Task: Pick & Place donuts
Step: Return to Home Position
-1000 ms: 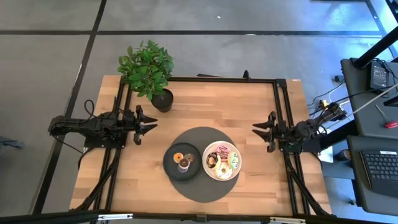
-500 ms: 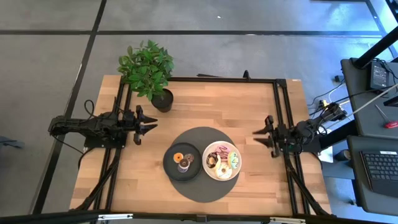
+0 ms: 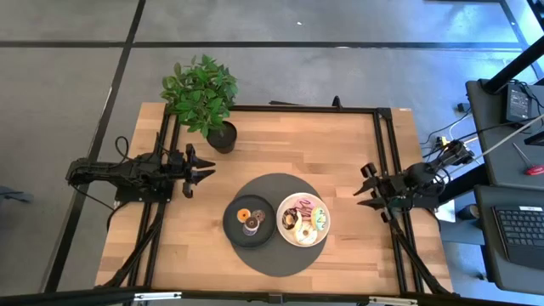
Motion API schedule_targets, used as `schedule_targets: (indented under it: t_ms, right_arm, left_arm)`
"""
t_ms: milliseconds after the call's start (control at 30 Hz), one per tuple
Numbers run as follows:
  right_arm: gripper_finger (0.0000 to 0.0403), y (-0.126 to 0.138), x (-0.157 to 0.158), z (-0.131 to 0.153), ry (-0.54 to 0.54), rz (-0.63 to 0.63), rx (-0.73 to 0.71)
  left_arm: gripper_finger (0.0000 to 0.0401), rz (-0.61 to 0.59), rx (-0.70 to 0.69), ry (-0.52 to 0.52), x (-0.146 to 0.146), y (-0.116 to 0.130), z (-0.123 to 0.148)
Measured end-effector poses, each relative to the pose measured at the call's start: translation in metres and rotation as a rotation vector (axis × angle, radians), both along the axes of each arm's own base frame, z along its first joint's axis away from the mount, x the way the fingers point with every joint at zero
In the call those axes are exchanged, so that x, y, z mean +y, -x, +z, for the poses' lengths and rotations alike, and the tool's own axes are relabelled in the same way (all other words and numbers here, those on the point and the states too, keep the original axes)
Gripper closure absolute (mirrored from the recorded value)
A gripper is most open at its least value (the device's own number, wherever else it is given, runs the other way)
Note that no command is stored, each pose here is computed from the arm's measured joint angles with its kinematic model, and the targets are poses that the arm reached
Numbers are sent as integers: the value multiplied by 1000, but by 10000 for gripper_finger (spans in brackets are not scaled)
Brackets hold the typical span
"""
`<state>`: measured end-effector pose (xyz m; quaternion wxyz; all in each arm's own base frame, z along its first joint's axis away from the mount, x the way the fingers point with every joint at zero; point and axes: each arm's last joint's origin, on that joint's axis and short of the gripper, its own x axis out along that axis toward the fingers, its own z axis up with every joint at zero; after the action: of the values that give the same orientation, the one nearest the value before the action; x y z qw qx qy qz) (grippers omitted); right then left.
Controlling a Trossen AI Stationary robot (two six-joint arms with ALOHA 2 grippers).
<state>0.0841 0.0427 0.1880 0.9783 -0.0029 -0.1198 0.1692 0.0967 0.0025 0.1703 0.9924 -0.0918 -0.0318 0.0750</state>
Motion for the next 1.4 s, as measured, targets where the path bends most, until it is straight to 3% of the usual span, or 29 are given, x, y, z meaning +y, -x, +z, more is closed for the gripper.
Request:
schedule_targets:
  t_ms: [200, 567, 1000, 1400]
  right_arm:
    - [281, -2, -4, -5, -2, -163, 65]
    - [281, -5, -8, -14, 70, -223, 136]
    - [281, -12, -39, -16, 80, -555, 161]
    - [281, -12, -55, -17, 11, -615, 182]
  left_arm:
    - [288, 0, 0, -1, 0, 0, 0]
    - [287, 1, 0, -1, 0, 0, 0]
    - [285, 1, 0, -1, 0, 0, 0]
    - [290, 1, 0, 0, 0, 0, 0]
